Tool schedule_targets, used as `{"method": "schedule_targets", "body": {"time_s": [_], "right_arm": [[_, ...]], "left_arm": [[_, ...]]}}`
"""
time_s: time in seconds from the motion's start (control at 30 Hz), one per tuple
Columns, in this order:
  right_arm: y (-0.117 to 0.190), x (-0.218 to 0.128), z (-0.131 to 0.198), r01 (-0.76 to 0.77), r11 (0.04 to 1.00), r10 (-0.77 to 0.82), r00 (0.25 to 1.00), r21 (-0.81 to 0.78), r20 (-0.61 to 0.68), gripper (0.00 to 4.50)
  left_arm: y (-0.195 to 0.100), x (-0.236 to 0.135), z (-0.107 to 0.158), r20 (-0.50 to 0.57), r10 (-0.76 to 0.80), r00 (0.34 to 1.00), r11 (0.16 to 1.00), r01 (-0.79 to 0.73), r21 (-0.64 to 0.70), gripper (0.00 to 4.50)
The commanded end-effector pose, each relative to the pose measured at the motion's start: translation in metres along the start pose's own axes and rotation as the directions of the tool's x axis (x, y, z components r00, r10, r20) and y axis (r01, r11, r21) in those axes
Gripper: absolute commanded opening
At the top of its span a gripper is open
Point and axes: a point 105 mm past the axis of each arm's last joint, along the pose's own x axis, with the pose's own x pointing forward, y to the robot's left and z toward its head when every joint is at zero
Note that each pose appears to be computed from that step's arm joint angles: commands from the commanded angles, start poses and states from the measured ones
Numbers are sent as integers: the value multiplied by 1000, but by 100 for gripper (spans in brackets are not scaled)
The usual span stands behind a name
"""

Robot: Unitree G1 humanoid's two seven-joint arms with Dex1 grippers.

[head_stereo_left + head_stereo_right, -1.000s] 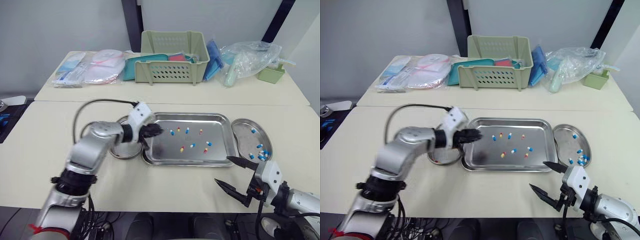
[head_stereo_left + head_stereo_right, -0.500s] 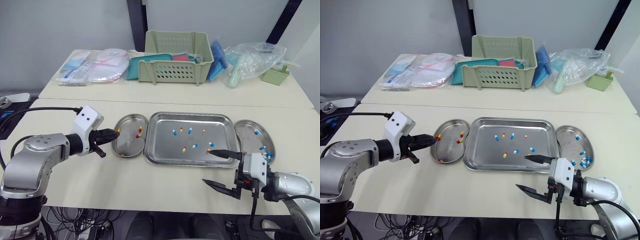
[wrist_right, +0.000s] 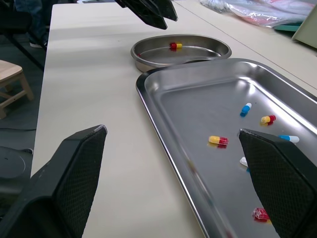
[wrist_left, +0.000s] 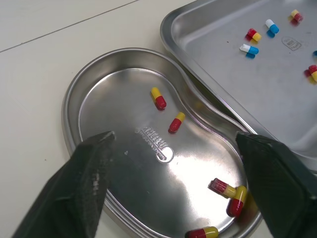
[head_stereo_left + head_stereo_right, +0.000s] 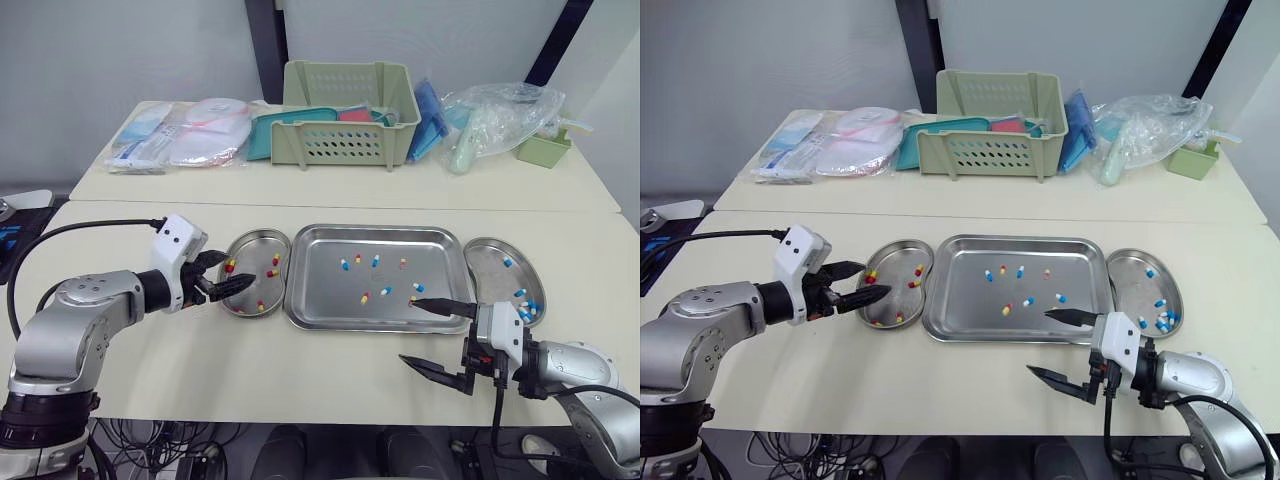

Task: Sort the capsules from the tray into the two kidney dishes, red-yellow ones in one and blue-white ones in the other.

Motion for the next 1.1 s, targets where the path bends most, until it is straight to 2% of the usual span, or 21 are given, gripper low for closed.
{"method": "schedule_targets", "body": {"time_s": [0.03, 0.23, 0.47, 0.73, 0.87, 1.0, 1.1], "right_arm": [[2, 1, 9, 5, 1000, -4, 1000, -30, 27, 450], [0, -1, 9, 30, 999, -29, 999, -40, 25, 450], [-10, -24, 9, 136, 989, -137, 991, -51, -14, 450], [-29, -96, -7, 312, 947, -321, 928, -79, -186, 450], [-40, -152, -25, 423, 902, -427, 848, -84, -315, 450], [-51, -183, -37, 528, 847, -513, 783, -59, -352, 450], [-52, -193, -43, 567, 823, -532, 758, -22, -378, 450]], "left_arm": [[7, -11, 20, 78, 29, 997, 998, -32, 45, 447], [18, -27, 20, 131, 91, 987, 994, -98, 52, 447], [40, -55, -5, 183, 248, 951, 965, -259, 37, 447], [63, -96, -67, 123, 423, 898, 905, -424, -21, 447], [64, -116, -97, 92, 465, 880, 885, -461, -71, 447], [63, -123, -116, 49, 488, 872, 872, -484, -77, 447], [60, -128, -124, 36, 494, 869, 868, -491, -75, 447]]}}
